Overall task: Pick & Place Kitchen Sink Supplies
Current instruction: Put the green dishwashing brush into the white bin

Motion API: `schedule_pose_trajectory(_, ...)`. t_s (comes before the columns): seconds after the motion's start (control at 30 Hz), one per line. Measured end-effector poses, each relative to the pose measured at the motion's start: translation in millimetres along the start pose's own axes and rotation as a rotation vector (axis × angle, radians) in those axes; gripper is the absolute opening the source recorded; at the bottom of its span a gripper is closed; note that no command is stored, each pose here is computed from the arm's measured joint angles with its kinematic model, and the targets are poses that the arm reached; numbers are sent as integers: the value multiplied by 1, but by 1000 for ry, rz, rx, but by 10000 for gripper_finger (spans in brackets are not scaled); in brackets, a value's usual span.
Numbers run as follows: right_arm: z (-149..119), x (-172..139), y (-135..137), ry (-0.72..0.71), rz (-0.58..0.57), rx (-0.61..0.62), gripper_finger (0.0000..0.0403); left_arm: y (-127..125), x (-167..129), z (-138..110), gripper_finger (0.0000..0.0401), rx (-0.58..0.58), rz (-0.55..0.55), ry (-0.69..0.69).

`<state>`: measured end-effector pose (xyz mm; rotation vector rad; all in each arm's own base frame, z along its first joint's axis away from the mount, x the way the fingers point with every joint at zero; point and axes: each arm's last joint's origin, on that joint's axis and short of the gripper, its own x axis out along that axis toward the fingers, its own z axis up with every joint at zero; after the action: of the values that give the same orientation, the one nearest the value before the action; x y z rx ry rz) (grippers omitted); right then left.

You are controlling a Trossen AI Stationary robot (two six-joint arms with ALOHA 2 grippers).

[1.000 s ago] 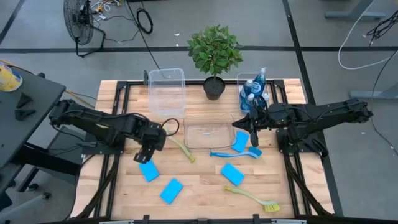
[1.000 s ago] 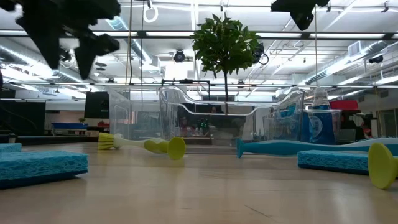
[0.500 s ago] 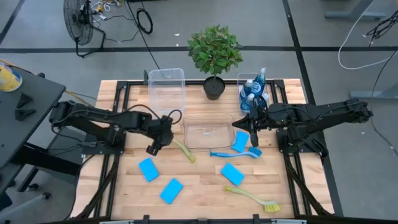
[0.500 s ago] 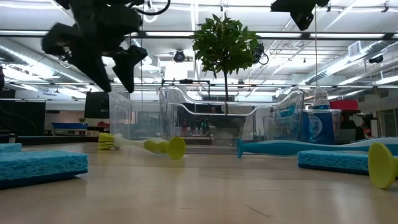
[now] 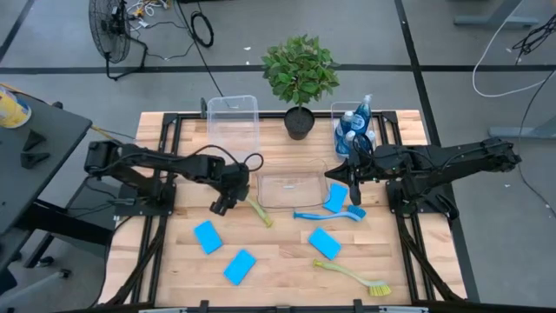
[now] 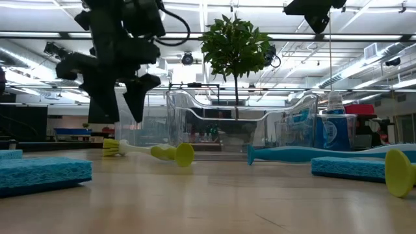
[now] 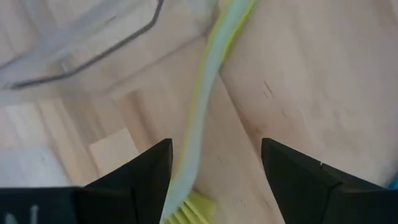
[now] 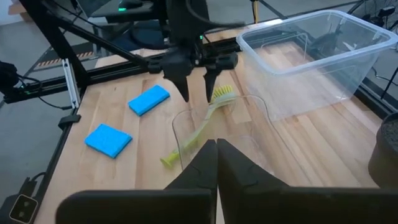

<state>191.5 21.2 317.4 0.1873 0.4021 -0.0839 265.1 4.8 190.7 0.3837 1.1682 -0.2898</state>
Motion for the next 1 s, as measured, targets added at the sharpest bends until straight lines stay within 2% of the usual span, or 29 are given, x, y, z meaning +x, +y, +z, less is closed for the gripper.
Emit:
schedule_pose_trajectory(0.47,-1,0,0,7,-2,0,4,2,40,-3,252,-1,-48,116)
schedule_pose_trajectory(0.73,-1,0,0,11,-3,1,4,5,50,-4,248,-34,-47,135)
schedule_pose_trajectory(0.87,-2,0,0,18,-5,1,4,5,51,-6,224,-33,-34,158)
schedule_pose_trajectory(1.0,-2,0,-1,21,-6,-3,4,5,51,-6,180,-33,-31,157)
